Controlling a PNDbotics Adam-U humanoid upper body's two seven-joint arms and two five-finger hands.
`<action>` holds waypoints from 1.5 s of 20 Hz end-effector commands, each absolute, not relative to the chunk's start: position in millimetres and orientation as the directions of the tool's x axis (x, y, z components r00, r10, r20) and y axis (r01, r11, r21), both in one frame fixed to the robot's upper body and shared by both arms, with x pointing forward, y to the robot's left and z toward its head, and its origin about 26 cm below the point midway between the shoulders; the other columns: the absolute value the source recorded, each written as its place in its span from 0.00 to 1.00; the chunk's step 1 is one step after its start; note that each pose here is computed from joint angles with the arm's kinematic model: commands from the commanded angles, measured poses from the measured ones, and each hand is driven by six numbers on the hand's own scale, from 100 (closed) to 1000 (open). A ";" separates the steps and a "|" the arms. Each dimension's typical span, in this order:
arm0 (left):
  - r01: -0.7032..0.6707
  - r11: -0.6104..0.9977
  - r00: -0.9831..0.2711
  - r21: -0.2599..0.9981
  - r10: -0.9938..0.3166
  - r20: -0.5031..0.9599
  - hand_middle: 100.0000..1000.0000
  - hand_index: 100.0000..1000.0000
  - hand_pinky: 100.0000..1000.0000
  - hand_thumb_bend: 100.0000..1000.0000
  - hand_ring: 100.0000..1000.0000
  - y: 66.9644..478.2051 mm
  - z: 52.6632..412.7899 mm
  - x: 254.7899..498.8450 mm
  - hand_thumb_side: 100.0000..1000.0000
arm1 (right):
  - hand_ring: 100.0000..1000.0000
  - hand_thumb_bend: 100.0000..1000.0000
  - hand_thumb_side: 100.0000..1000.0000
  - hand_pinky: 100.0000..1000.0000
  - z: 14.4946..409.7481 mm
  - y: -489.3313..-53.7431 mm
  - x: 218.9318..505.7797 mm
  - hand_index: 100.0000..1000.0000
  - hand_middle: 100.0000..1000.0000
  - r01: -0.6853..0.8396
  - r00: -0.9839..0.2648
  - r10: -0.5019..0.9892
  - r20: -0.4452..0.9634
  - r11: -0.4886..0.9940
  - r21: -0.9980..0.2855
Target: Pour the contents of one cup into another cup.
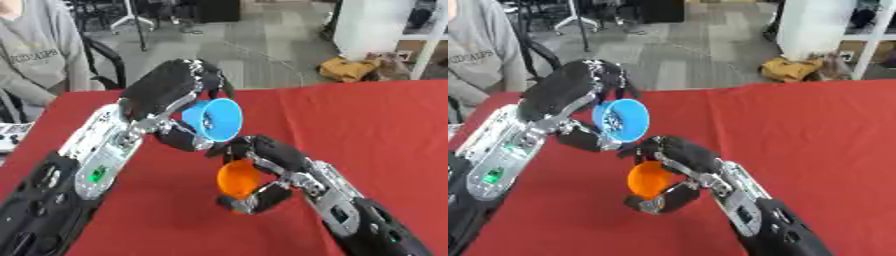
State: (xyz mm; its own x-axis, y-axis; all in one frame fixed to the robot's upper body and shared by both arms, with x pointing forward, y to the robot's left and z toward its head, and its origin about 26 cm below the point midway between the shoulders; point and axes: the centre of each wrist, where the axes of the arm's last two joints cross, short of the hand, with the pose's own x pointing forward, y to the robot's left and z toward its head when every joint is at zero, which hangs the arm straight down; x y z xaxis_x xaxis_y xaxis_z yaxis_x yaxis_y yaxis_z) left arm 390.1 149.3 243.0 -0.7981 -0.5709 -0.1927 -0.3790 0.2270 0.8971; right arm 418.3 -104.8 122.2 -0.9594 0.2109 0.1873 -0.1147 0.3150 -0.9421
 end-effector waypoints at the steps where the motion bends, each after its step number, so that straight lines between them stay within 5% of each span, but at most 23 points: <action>1: -0.439 0.210 -0.785 0.874 -0.562 -0.260 0.27 0.61 0.30 0.61 0.23 150.4 256.7 385.7 0.00 | 0.30 0.27 0.47 0.40 130.8 -104.0 420.6 0.85 0.42 -0.093 -0.964 0.209 0.165 0.316 -0.944; 30: -0.445 -0.061 -0.791 0.893 -0.440 -0.424 0.27 0.60 0.34 0.61 0.25 152.9 274.4 365.4 0.00 | 0.30 0.25 0.46 0.40 123.5 -108.6 423.4 0.85 0.42 -0.101 -0.959 0.224 0.174 0.305 -0.947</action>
State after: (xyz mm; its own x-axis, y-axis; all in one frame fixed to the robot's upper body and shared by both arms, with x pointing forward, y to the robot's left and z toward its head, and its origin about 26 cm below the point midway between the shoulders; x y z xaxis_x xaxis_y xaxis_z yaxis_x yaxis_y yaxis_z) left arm 369.4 153.9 261.1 -0.8101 -0.4484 -0.3777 -0.4018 -0.0446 0.9147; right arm 421.5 -109.2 114.9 -0.9536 0.2279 0.1967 -0.1233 0.3004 -0.9458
